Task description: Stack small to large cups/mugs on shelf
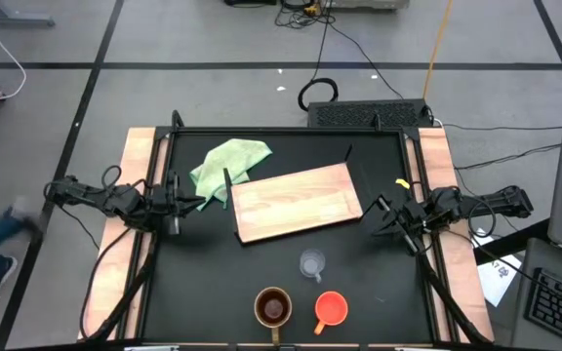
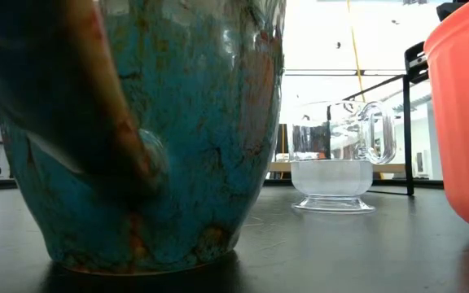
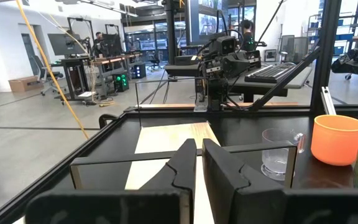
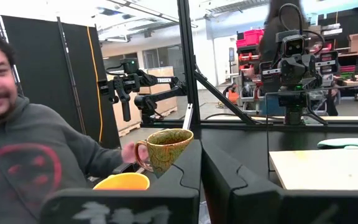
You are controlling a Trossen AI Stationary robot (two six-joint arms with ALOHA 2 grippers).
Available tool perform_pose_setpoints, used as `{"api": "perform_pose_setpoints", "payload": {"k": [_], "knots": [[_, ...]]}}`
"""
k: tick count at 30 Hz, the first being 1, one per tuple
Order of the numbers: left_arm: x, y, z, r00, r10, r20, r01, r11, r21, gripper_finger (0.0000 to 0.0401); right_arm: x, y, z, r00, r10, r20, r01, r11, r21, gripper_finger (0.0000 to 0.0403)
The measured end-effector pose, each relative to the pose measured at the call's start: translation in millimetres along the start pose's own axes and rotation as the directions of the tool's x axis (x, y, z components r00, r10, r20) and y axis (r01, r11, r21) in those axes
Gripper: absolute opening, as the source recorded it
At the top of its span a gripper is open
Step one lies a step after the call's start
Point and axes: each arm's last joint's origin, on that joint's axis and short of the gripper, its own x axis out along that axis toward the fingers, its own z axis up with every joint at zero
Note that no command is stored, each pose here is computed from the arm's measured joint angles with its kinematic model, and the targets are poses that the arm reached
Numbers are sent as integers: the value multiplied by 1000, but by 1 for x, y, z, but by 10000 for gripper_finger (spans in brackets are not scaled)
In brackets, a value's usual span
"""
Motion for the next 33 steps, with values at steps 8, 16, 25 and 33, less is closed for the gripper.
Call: {"api": "perform_pose_setpoints", "payload": {"k": [8,16,25,33], "knots": [[0,0,0,1000,0,0,0,1000,0,31,0,1,6,998,10,61,-9,1000,-18,0],[0,0,0,1000,0,0,0,1000,0,31,-1,3,15,988,30,153,-23,999,-48,0],[0,0,0,1000,0,0,0,1000,0,31,-2,3,17,984,35,175,-25,998,-59,0],[0,0,1,1000,0,9,0,1000,-5,31,-2,3,17,984,35,174,-9,989,-150,0]]}}
